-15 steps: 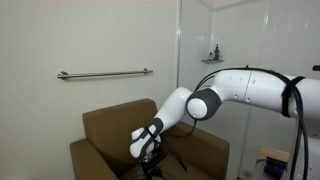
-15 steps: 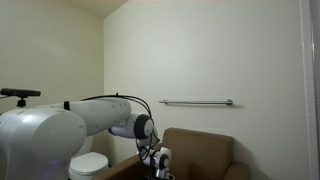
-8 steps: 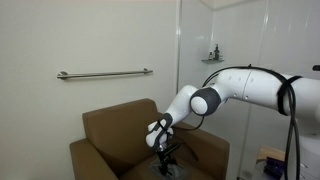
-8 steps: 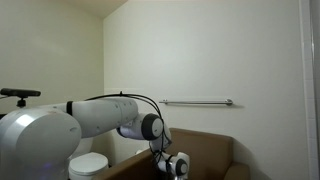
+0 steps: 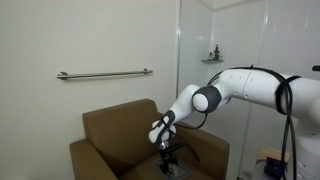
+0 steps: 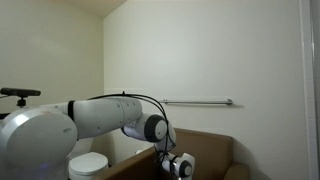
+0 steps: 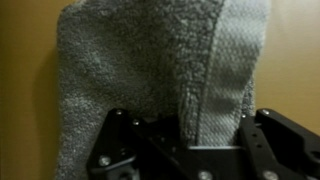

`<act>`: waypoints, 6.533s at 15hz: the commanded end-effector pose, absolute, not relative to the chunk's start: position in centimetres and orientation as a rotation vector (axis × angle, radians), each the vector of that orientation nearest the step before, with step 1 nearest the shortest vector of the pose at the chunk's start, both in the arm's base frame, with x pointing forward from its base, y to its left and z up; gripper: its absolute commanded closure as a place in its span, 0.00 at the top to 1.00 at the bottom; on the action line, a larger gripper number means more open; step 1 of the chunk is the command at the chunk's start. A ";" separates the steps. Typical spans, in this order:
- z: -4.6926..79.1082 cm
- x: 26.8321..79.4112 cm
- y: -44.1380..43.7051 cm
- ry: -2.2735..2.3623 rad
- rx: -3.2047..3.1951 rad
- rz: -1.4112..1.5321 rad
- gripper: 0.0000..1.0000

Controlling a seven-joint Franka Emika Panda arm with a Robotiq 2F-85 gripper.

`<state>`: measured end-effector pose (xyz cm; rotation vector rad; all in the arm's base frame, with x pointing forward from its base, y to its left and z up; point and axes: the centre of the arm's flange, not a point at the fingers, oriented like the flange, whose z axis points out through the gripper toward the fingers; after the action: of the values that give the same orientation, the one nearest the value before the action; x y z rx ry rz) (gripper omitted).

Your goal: Wipe the couch with the cloth

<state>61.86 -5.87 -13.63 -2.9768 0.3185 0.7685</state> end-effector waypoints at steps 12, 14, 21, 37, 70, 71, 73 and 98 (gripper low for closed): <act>-16.8 61.9 13.5 -0.294 -2.826 0.791 0.04; -17.7 61.3 10.9 -0.238 -2.853 0.866 0.04; -19.3 59.0 -1.2 0.094 -2.940 1.098 0.03; -14.2 65.9 8.2 0.146 -3.062 0.562 0.03; -14.6 63.4 6.4 0.055 -3.078 0.678 0.04; -14.1 63.6 8.4 0.002 -3.063 0.654 0.04; -13.6 63.8 12.7 -0.092 -3.031 0.605 0.04; -15.7 61.2 -5.9 0.238 -2.969 0.929 0.04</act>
<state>59.89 -8.70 -14.19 -2.9958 0.2904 0.9099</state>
